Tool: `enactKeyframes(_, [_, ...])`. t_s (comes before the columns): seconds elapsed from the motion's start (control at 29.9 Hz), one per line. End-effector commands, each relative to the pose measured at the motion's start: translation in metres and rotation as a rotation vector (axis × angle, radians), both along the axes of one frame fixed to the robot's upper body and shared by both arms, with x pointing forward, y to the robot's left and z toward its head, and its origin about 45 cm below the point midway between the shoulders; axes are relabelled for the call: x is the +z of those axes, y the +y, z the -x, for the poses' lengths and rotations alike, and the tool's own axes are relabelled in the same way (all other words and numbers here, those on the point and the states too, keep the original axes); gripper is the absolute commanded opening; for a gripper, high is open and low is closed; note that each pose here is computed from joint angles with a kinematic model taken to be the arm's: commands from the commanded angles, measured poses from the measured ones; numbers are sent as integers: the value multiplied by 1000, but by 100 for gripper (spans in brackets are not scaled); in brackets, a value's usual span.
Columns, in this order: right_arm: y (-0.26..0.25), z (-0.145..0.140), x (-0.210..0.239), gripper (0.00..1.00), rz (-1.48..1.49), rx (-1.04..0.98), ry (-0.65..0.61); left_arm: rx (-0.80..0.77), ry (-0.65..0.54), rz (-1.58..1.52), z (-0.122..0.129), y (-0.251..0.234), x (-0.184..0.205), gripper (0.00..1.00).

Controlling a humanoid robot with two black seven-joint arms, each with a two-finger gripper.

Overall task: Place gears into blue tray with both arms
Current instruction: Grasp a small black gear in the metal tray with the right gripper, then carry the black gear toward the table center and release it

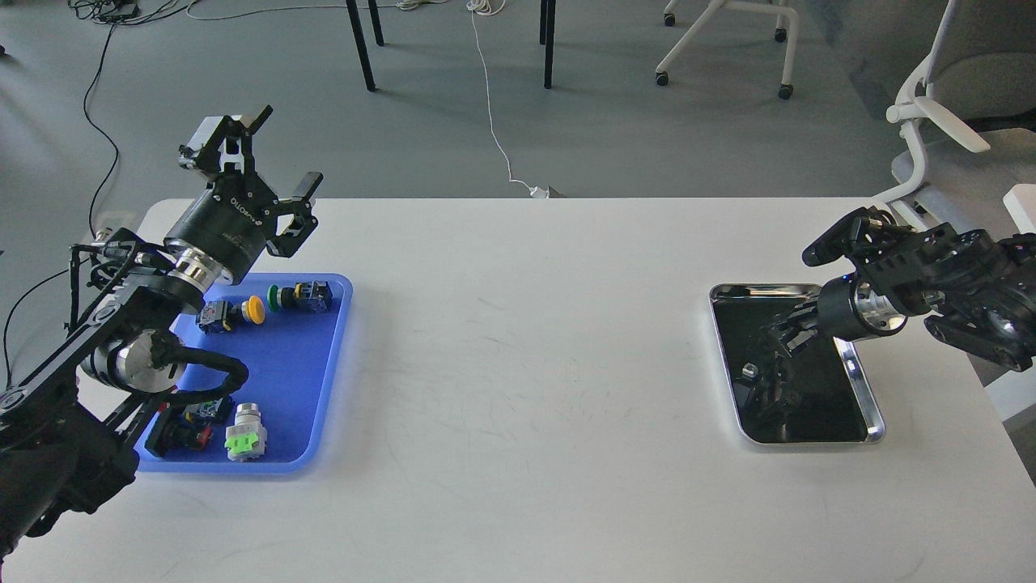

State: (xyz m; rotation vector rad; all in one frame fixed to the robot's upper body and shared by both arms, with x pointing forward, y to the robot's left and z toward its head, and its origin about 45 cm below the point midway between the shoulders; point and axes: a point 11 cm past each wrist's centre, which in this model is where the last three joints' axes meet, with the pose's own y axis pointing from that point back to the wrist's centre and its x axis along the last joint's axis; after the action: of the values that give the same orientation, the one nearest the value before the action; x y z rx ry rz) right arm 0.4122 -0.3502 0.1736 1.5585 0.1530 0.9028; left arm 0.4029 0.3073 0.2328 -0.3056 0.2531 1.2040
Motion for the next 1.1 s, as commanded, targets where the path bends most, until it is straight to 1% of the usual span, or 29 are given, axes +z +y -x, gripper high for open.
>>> enactKeyframes(0.0, [13, -8, 23, 18, -30, 19, -23, -1, -1, 3, 0, -1, 0, 98])
enactKeyframes(0.17, [56, -22, 58, 18, -66, 107, -66, -5, 0, 5, 0, -3, -1, 98])
enactKeyframes(0.3, [139, -25, 64, 19, -136, 225, -53, -9, -4, 2, -1, -5, 1, 98])
enactKeyframes(0.43, [227, -8, 51, 19, -199, 345, 0, -9, -6, 1, -2, -4, 2, 98])
enactKeyframes(0.5, [259, 5, 41, 19, -208, 401, 28, -8, -4, 0, -1, -4, 2, 98])
enactKeyframes(0.67, [252, 5, 34, 19, -244, 336, 44, -1, -3, -8, 0, 1, 1, 98])
enactKeyframes(0.84, [253, 8, 25, 19, -290, 322, 36, -2, -3, -9, 0, 2, 2, 98])
enactKeyframes(1.07, [252, 27, 2, 19, -350, 270, 105, -7, -4, -8, 0, 0, 2, 98])
